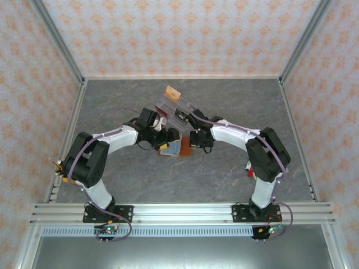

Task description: Take the credit cards out of the card holder

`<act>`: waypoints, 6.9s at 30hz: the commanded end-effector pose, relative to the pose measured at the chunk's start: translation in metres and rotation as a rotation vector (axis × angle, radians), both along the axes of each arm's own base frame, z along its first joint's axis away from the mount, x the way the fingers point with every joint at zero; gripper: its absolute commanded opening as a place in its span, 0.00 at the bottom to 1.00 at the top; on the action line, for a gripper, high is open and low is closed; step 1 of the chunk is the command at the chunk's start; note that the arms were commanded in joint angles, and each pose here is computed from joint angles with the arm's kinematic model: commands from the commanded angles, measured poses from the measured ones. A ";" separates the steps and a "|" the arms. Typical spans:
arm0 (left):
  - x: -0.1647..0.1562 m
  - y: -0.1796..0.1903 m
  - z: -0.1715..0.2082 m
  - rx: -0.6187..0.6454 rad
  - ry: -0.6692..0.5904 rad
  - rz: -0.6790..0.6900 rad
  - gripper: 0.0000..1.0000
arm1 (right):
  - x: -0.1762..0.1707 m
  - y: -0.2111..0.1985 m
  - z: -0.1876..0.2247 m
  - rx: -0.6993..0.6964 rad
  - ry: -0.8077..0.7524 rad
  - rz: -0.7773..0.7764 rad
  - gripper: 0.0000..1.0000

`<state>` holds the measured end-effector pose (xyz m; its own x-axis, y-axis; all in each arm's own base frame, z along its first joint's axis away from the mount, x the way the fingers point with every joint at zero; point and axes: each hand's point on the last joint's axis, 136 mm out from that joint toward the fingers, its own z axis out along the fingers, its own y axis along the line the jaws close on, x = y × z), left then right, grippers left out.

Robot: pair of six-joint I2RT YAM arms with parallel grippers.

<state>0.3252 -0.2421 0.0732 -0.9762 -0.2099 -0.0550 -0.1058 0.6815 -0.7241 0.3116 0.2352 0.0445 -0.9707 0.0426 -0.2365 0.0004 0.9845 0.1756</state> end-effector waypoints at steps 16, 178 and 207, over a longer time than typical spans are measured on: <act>0.005 -0.053 0.019 -0.146 -0.071 -0.074 0.73 | 0.003 -0.015 -0.004 -0.029 -0.006 -0.078 0.05; 0.002 -0.060 0.010 -0.132 -0.017 -0.093 0.36 | 0.016 -0.012 0.050 0.178 -0.284 -0.326 0.19; 0.006 -0.023 -0.040 0.091 0.060 0.018 0.25 | 0.006 0.031 -0.003 0.204 -0.043 -0.182 0.15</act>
<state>0.3255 -0.2702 0.0381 -0.9767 -0.2144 -0.0105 -0.1514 0.7224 -0.6747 0.3120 0.2686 0.0415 -0.9332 0.2721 -0.2347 0.1613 0.9009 0.4030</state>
